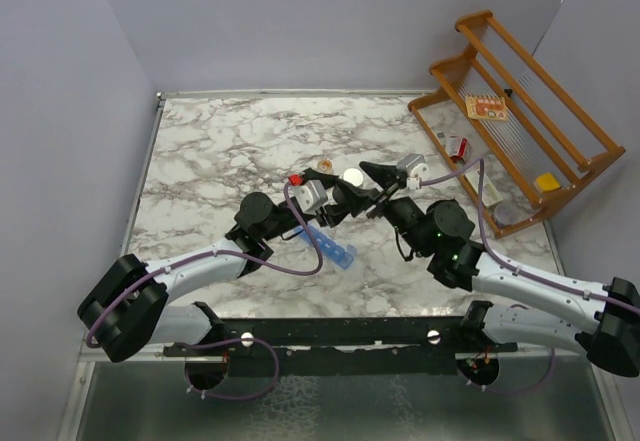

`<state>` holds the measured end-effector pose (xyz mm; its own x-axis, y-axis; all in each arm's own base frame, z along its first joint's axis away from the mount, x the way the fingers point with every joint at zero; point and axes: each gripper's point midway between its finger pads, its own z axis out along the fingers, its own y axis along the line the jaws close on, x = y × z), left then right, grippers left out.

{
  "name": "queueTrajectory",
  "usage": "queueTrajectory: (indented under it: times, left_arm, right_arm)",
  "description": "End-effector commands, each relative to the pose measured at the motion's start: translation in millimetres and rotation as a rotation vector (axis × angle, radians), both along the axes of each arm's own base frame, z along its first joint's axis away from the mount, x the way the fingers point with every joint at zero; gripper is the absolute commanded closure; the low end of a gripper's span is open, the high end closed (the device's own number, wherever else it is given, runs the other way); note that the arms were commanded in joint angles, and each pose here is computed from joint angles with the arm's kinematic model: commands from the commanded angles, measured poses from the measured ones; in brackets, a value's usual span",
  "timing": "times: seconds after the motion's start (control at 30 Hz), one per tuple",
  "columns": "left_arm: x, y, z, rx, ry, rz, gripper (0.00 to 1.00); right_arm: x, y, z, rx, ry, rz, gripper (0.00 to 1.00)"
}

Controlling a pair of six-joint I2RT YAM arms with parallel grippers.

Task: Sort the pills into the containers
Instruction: Unscrew the lid of the pill bottle.

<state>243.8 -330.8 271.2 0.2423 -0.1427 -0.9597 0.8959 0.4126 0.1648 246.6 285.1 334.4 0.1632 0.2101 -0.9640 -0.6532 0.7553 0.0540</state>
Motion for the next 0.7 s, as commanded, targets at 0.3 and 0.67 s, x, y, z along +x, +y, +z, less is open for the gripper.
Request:
queueTrajectory:
  times: [0.3,0.67]
  left_arm:
    - [5,5,9,-0.031,-0.028,0.048,1.0]
    - [13,9,8,-0.045,-0.015,0.095,1.0]
  right_arm:
    - [1,3,21,0.038,-0.036,-0.028,0.39]
    - [-2,-9,30,0.101,-0.06,-0.058,0.32]
